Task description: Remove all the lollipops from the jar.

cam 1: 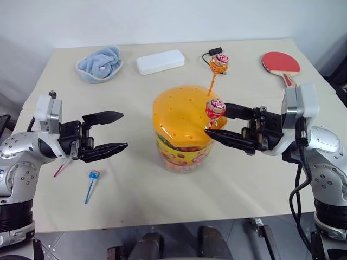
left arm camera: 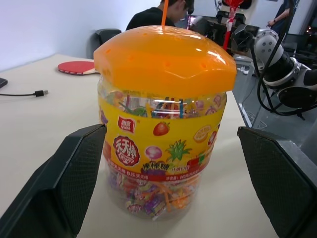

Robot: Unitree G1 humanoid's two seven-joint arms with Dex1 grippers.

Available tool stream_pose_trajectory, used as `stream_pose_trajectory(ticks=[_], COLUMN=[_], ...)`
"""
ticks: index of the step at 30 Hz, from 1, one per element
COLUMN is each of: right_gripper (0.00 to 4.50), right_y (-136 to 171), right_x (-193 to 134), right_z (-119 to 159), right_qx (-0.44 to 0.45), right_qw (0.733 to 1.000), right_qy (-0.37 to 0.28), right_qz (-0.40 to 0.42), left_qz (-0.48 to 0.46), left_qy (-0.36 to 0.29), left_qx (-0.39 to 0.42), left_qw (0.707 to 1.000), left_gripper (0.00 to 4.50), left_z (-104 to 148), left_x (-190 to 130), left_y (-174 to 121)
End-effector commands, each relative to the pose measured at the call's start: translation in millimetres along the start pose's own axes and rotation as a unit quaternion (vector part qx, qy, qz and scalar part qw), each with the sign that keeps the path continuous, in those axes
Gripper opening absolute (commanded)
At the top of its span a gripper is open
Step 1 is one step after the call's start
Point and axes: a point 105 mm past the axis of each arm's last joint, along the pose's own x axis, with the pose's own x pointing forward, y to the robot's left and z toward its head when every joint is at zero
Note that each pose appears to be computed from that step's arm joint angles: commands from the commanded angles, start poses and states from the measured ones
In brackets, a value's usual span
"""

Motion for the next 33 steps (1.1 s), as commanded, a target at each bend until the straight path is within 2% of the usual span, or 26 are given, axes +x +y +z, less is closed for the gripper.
stream_pose_trajectory(ticks=[1, 4, 5, 9, 12, 14, 16, 18, 21, 24, 28, 31, 33], right_gripper=[1.21, 0.21, 0.01, 0.01, 0.01, 0.01, 0.01, 0.01, 0.01, 0.01, 0.01, 0.01, 0.45], right_y=[2.9, 3.5, 4.6, -1.5, -10.6, -26.2, -40.0, -56.6, -74.4, -74.3, -65.8, -63.2, -62.1], right_x=[-3.7, -8.6, -10.5, -23.6, -39.2, -57.1, -79.1, -108.3, -155.8, -187.6, -207.6, -230.8, -236.8], right_z=[12.0, 18.9, 24.1, 50.6, 56.8, 59.8, 51.0, 22.4, -25.4, -68.0, -108.1, -135.5, -140.7], right_qx=[-0.030, -0.032, -0.024, 0.033, 0.063, 0.053, 0.050, 0.054, 0.077, 0.080, 0.117, 0.117, 0.123], right_qw=[0.999, 0.998, 0.997, 0.989, 0.988, 0.989, 0.989, 0.978, 0.934, 0.892, 0.866, 0.829, 0.822], right_qy=[-0.023, -0.048, -0.066, -0.139, -0.138, -0.126, -0.069, 0.039, 0.183, 0.298, 0.349, 0.411, 0.425], right_qz=[0.020, 0.036, 0.045, 0.039, 0.000, -0.064, -0.122, -0.196, -0.298, -0.331, -0.338, -0.360, -0.358], left_qz=[-0.007, -0.023, -0.028, -0.036, -0.038, -0.042, -0.048, -0.063, -0.079, -0.083, -0.080, -0.077, -0.073], left_qy=[-0.030, -0.039, -0.044, -0.074, -0.076, -0.073, -0.066, -0.046, -0.039, -0.030, -0.025, -0.013, -0.008], left_qx=[0.010, 0.004, 0.001, -0.003, -0.004, -0.002, 0.005, 0.016, 0.025, 0.037, 0.035, 0.038, 0.041], left_qw=[0.999, 0.999, 0.999, 0.997, 0.996, 0.996, 0.997, 0.997, 0.996, 0.995, 0.996, 0.996, 0.996], left_gripper=[4.50, 4.50, 4.50, 4.50, 4.50, 4.50, 4.50, 4.50, 4.50, 4.50, 4.50, 4.50, 4.50], left_z=[12.3, 13.2, 14.0, 21.5, 20.6, 19.0, 18.6, 16.3, 17.9, 16.8, 13.1, 9.3, 8.7], left_x=[1.3, 3.5, 4.5, 10.3, 13.9, 16.7, 19.8, 23.1, 27.8, 28.9, 27.4, 24.4, 21.7], left_y=[-4.6, -8.7, -9.6, -7.3, -5.4, -5.4, -6.3, -9.3, -11.6, -11.5, -12.0, -12.1, -11.1])
